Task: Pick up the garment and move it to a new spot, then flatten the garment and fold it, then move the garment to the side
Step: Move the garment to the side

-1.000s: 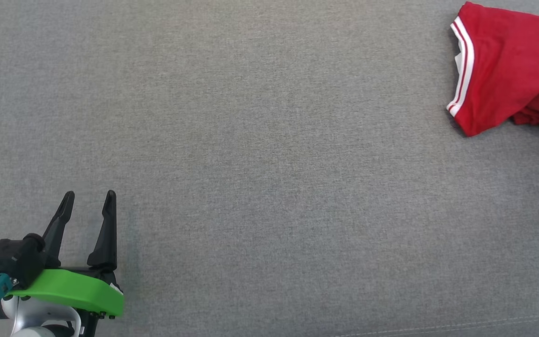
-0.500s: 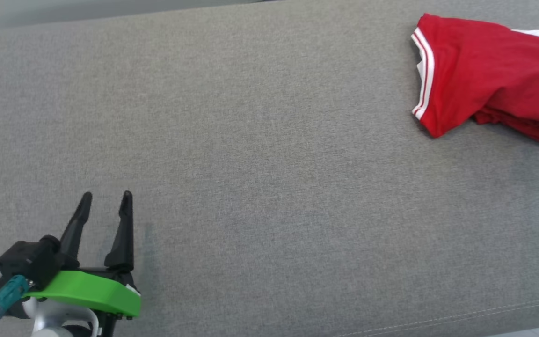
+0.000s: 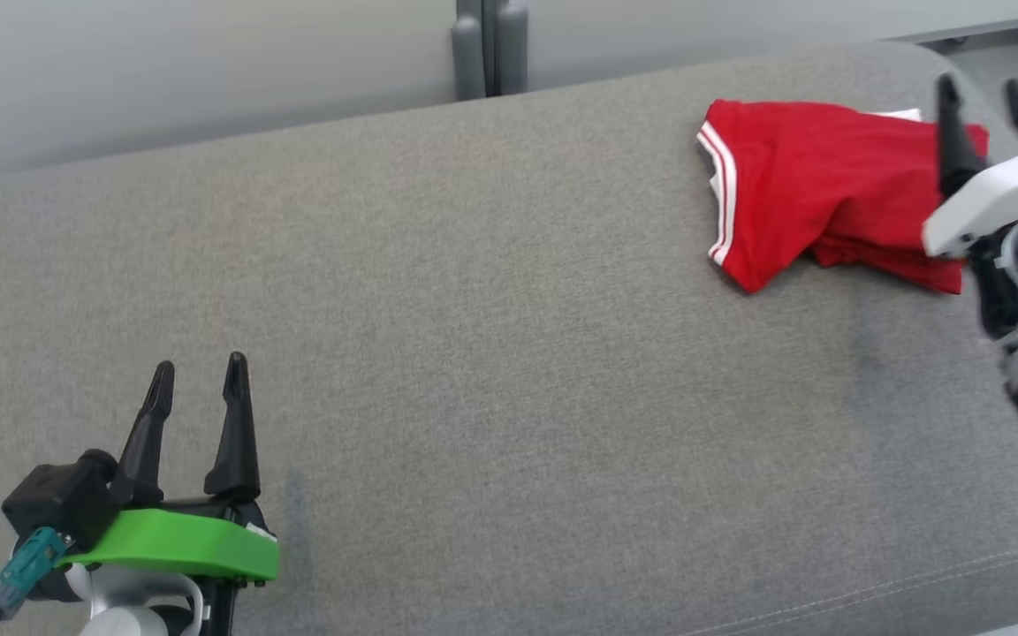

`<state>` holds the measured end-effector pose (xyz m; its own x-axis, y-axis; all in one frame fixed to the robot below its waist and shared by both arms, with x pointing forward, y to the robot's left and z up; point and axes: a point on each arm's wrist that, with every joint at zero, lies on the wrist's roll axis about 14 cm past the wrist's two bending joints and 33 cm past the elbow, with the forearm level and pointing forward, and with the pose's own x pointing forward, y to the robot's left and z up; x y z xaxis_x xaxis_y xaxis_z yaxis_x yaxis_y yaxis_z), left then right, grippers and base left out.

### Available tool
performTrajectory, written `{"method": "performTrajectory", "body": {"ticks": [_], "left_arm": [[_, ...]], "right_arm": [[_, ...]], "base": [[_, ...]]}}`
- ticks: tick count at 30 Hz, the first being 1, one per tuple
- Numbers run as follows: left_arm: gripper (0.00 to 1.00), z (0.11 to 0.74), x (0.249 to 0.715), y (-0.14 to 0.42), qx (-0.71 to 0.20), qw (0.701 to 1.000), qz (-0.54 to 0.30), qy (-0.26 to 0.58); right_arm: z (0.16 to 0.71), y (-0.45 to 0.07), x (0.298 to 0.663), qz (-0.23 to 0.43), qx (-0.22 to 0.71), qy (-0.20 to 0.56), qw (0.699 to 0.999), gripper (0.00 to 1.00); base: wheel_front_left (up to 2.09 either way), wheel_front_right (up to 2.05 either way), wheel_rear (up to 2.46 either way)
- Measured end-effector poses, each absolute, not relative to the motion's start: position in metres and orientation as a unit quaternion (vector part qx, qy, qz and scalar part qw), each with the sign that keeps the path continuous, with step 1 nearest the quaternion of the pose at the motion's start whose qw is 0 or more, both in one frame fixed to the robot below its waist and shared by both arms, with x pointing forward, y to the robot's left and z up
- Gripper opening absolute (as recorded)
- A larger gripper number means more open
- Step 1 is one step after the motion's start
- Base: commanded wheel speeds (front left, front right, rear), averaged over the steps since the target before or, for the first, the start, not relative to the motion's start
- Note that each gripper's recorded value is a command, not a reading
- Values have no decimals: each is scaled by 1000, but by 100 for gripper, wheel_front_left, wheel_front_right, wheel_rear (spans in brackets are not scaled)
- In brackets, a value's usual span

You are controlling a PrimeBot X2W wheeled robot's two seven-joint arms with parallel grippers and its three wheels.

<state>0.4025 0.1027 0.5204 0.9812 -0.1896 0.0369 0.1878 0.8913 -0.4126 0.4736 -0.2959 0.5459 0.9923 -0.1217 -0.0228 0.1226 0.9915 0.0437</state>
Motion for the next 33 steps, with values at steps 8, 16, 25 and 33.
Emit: {"method": "performTrajectory", "body": {"ticks": [8, 16, 25, 33], "left_arm": [[100, 540, 393, 92, -224, 969, -101, -30], [100, 547, 383, 99, -222, 970, -88, -46], [100, 535, 371, 124, -218, 974, -46, -39], [100, 531, 365, 136, -212, 976, -24, -42]], "right_arm": [[540, -247, 441, -29, 94, -4, 995, 100], [555, -226, 422, -12, 97, -39, 994, 100], [562, -181, 411, 32, 83, -65, 994, 100], [536, -156, 391, 42, 107, -41, 993, 100]], "base": [[0, 0, 0], [0, 0, 0], [0, 0, 0], [0, 0, 0]]}}
